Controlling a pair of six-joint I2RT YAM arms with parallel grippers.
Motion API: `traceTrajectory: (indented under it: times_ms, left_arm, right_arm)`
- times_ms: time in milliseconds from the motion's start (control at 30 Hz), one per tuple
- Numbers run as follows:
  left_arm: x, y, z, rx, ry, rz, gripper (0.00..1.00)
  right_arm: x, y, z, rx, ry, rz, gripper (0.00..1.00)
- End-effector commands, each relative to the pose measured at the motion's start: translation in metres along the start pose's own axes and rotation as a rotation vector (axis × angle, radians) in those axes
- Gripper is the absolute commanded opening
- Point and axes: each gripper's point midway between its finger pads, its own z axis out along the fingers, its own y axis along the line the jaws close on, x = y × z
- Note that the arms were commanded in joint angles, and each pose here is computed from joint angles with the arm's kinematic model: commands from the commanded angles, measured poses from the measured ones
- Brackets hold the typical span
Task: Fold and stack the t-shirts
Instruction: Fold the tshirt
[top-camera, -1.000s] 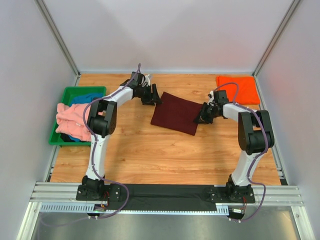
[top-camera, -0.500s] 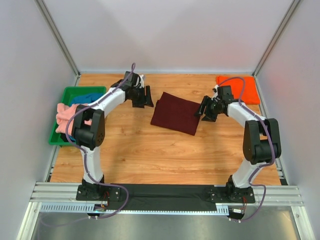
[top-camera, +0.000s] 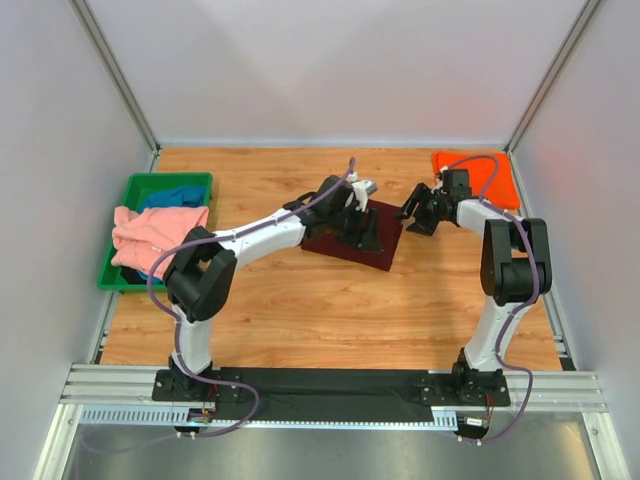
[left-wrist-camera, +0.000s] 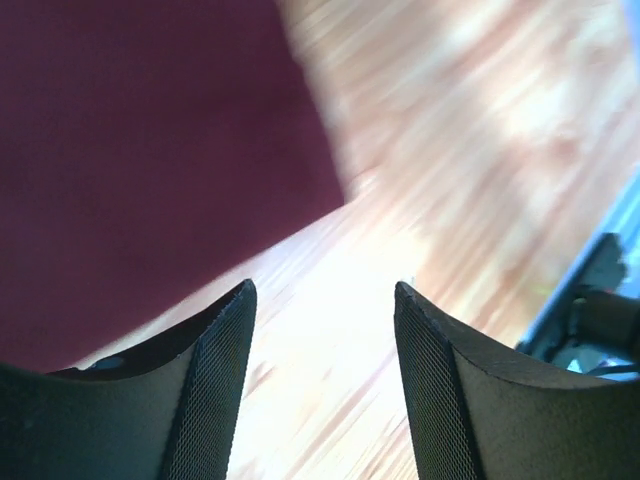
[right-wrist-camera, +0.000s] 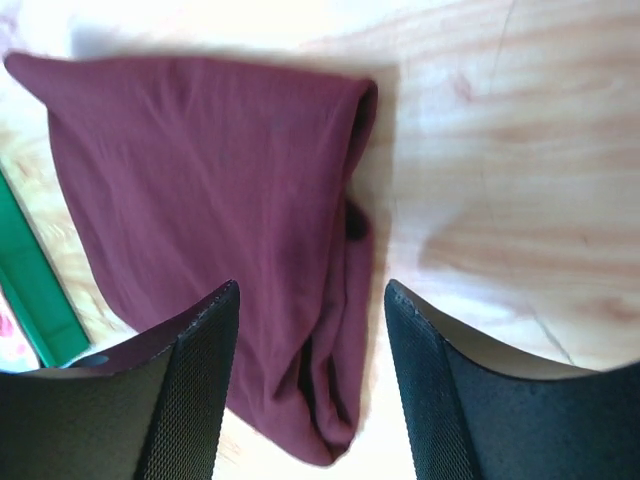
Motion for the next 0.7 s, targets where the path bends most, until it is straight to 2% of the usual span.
traceTrajectory:
  times_ms: [0, 200, 300, 333, 400, 533, 667]
  left_arm:
    - [-0.047, -0.039, 0.016, 0.108, -0.132, 0.087, 0.64]
    - [-0.032, -0.045, 0.072, 0.142, -0.079, 0.089, 0.63]
    - [-0.010, -0.034, 0.090, 0.126, -0.036, 0.078, 0.63]
    - [-0.003, -0.032, 0.093, 0.128, -0.027, 0.079, 0.63]
    - [0.012, -0.027, 0.103, 0.125, -0.009, 0.081, 0.63]
    - [0.032, -0.021, 0.114, 0.116, 0.028, 0.085, 0.63]
    - [0.036, -0.023, 0.112, 0.110, 0.031, 0.093, 0.63]
  right_arm:
    - [-0.023, 0.019, 0.011, -0.082, -0.060, 0.008, 0.61]
    - [-0.025, 0.007, 0.032, -0.066, -0.053, 0.010, 0.58]
    - [-0.035, 0.002, 0.042, -0.059, -0.063, 0.013, 0.49]
    - [-0.038, 0.002, 0.044, -0.064, -0.066, 0.012, 0.42]
    - [-0.049, 0.007, 0.046, -0.083, -0.088, -0.002, 0.38]
    - [-0.060, 0.015, 0.052, -0.124, -0.086, -0.050, 0.20]
    - [-0.067, 0.015, 0.057, -0.116, -0.083, -0.077, 0.15]
